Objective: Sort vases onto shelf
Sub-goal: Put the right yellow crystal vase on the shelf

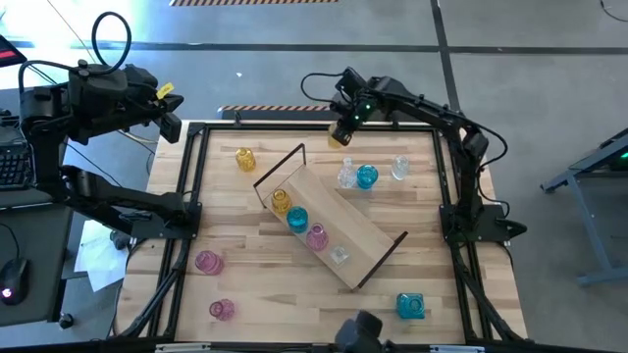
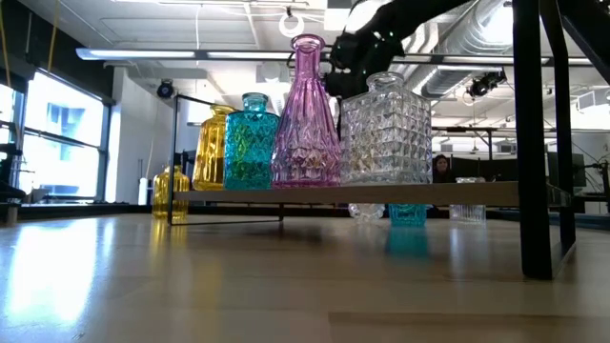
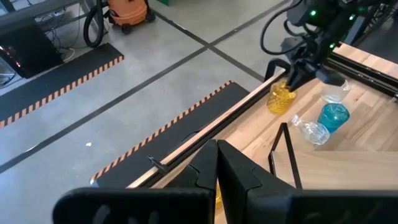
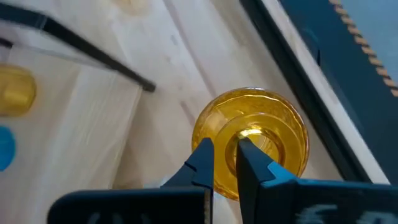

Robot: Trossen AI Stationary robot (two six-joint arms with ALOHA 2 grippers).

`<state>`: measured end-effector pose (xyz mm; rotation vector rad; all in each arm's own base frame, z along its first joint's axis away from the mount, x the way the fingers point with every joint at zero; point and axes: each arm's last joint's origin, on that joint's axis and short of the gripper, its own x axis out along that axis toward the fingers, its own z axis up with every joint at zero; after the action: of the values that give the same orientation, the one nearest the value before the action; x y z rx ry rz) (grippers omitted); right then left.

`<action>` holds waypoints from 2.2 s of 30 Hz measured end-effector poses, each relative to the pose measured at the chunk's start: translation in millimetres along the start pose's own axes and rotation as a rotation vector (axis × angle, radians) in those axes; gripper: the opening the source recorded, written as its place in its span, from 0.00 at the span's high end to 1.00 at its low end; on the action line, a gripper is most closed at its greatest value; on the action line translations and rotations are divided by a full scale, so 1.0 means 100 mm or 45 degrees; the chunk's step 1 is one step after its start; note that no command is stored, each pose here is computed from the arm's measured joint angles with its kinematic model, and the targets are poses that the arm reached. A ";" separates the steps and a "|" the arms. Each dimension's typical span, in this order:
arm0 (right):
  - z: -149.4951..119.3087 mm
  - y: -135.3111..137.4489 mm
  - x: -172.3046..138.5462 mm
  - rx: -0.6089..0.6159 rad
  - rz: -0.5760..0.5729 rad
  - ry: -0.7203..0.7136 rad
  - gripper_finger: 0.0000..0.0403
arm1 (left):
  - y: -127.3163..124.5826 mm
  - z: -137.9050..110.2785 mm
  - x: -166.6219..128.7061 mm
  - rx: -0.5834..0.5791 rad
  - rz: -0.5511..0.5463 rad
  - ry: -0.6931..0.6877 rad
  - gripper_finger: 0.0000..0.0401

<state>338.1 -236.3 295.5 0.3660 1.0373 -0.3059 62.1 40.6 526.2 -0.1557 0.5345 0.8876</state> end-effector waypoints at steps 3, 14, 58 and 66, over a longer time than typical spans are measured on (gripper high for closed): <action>0.02 0.14 -0.12 -0.022 0.020 0.048 0.98 | 0.00 0.00 0.00 0.009 0.000 0.000 1.00; 0.03 0.95 -0.24 -0.150 0.229 0.133 0.98 | 0.00 0.00 0.00 0.038 0.000 0.000 1.00; 0.18 1.35 0.52 -0.226 0.370 0.062 0.98 | -0.02 0.00 0.00 0.039 -0.097 0.017 1.00; 0.19 1.35 0.52 -0.234 0.360 0.045 0.96 | -0.02 0.00 0.00 0.039 -0.099 0.017 1.00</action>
<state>433.6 -127.1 279.2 0.3476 1.0244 0.0500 63.6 39.0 525.7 -0.1534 0.5511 0.8031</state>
